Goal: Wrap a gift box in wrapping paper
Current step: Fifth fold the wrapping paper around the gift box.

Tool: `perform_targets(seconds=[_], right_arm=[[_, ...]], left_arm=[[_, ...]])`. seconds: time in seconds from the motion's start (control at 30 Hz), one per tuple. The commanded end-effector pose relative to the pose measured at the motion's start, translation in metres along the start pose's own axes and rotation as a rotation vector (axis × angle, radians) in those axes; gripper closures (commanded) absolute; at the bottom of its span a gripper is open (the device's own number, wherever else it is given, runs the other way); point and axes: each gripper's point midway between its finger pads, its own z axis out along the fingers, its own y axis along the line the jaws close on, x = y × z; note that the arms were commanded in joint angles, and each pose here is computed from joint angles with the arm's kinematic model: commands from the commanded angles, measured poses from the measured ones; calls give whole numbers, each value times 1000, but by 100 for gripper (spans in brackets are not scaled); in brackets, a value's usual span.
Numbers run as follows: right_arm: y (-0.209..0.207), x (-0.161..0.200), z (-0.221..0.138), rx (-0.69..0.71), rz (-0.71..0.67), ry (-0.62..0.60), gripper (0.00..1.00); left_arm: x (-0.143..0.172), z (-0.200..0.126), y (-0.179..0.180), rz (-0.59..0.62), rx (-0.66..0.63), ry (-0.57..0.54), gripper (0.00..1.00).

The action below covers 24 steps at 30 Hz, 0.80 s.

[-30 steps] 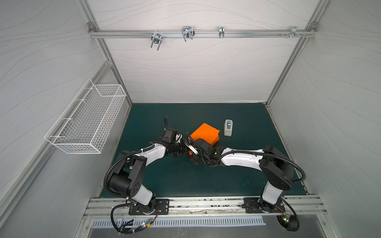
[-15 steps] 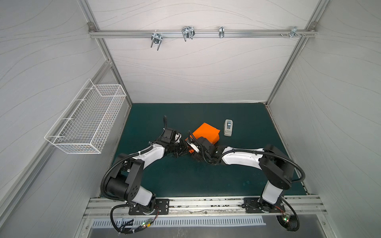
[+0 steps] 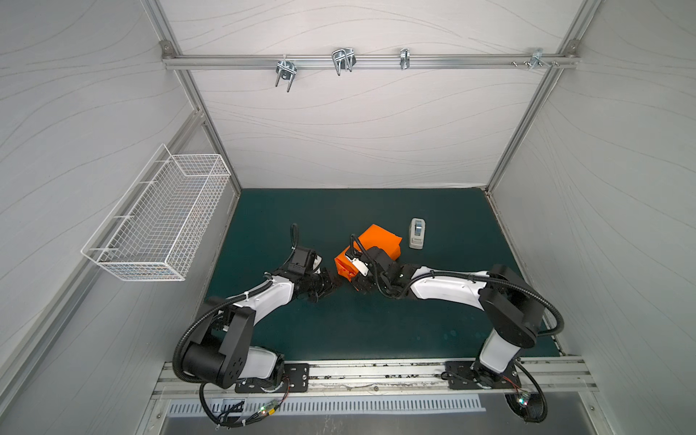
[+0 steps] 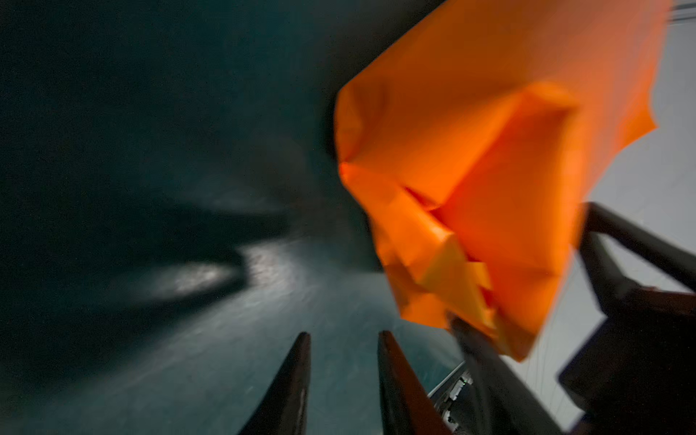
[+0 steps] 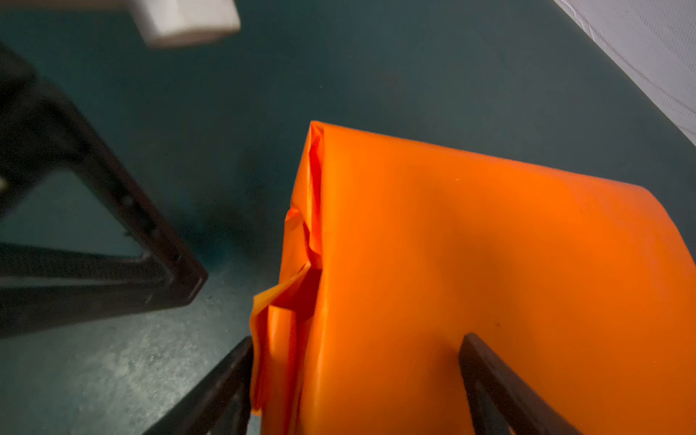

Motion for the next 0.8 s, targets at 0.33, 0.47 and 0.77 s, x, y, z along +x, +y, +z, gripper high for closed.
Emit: perform_targets(seconds=[0.33, 0.47, 0.77], right_arm=[[10, 18, -1, -65, 21, 59, 18], [10, 20, -1, -69, 23, 62, 19], [14, 21, -2, -92, 23, 63, 18]], left_arm=[[-3, 47, 8, -93, 68, -122, 67], [-8, 54, 16, -109, 82, -168, 68], [-13, 38, 26, -45, -9, -232, 68]])
